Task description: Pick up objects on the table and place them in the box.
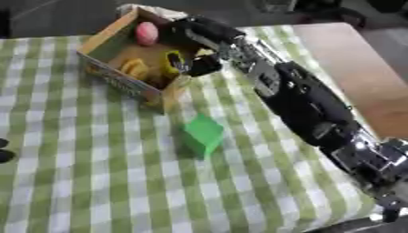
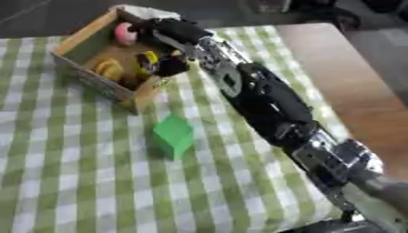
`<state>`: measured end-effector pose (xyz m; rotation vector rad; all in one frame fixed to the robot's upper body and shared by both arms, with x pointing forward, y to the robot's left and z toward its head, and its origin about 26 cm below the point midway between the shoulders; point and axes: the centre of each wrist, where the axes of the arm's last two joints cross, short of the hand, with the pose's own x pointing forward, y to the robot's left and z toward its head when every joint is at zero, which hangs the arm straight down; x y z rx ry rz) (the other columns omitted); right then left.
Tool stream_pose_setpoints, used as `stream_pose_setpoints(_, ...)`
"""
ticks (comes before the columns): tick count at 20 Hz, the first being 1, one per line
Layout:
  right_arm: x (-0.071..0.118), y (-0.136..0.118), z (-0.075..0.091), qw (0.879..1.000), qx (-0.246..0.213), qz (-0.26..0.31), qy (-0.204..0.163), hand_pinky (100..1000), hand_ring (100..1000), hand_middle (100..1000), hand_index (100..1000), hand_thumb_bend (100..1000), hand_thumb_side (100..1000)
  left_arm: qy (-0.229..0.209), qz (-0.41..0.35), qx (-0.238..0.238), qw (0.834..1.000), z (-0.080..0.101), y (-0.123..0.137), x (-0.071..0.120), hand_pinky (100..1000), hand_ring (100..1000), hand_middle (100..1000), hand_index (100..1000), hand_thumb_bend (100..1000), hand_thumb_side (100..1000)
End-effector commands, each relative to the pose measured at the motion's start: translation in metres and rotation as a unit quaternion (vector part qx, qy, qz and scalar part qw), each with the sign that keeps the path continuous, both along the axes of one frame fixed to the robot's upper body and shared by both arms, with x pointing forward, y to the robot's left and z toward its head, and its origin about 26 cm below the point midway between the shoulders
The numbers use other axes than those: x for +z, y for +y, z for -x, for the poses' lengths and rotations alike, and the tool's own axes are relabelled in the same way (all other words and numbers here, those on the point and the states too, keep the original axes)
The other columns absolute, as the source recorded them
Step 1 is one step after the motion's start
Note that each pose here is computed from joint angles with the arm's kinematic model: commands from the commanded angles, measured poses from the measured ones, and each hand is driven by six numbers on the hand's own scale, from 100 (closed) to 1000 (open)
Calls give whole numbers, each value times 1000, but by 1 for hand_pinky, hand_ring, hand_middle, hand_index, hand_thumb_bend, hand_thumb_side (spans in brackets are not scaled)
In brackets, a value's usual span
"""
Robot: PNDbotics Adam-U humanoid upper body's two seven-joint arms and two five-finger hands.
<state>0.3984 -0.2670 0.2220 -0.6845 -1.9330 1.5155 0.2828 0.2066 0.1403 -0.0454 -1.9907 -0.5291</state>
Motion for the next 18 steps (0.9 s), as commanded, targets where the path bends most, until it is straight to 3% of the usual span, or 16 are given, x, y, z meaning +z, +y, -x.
stream_pose_setpoints(1, 23, 1, 28, 999, 43, 4, 5, 811, 759, 847, 981, 100, 288, -17, -4, 19, 1000, 2, 7, 7, 691, 603, 595, 819, 100, 690)
stream_pose_setpoints(5, 9, 4, 50, 994, 67, 62, 54, 841, 842, 915, 1000, 100, 194, -15, -5, 32, 999, 3, 11, 4, 691, 602, 594, 820, 100, 691)
stream_pose_setpoints(8, -2, 14, 66, 977, 131, 146, 78, 895, 929, 977, 1000, 100, 178, -14, -4, 36, 999, 3, 12, 3, 691, 602, 594, 820, 100, 693)
stream_pose_setpoints(10, -7, 20, 71, 957, 165, 221, 92, 929, 989, 1000, 1000, 100, 205, -12, -5, 37, 999, 3, 12, 3, 691, 602, 594, 820, 100, 694)
stream_pose_setpoints(11, -9, 21, 71, 947, 173, 254, 98, 943, 1000, 1000, 1000, 100, 301, -12, -4, 37, 999, 3, 12, 3, 691, 602, 594, 820, 100, 695)
stream_pose_setpoints(12, -12, 22, 70, 938, 175, 281, 104, 944, 1000, 1000, 1000, 100, 313, -11, -4, 37, 999, 3, 11, 2, 691, 602, 594, 820, 100, 695)
stream_pose_setpoints(13, -14, 22, 68, 931, 173, 303, 107, 953, 1000, 1000, 1000, 100, 410, -11, -4, 36, 999, 4, 11, 2, 691, 602, 594, 821, 100, 695)
stream_pose_setpoints(15, -18, 21, 62, 923, 164, 331, 110, 957, 1000, 1000, 1000, 100, 478, -10, -4, 36, 999, 4, 11, 2, 691, 602, 594, 821, 100, 696)
stream_pose_setpoints(18, -25, 18, 51, 920, 146, 344, 113, 956, 1000, 1000, 1000, 100, 513, -8, -4, 35, 999, 4, 11, 1, 691, 601, 594, 821, 100, 700)
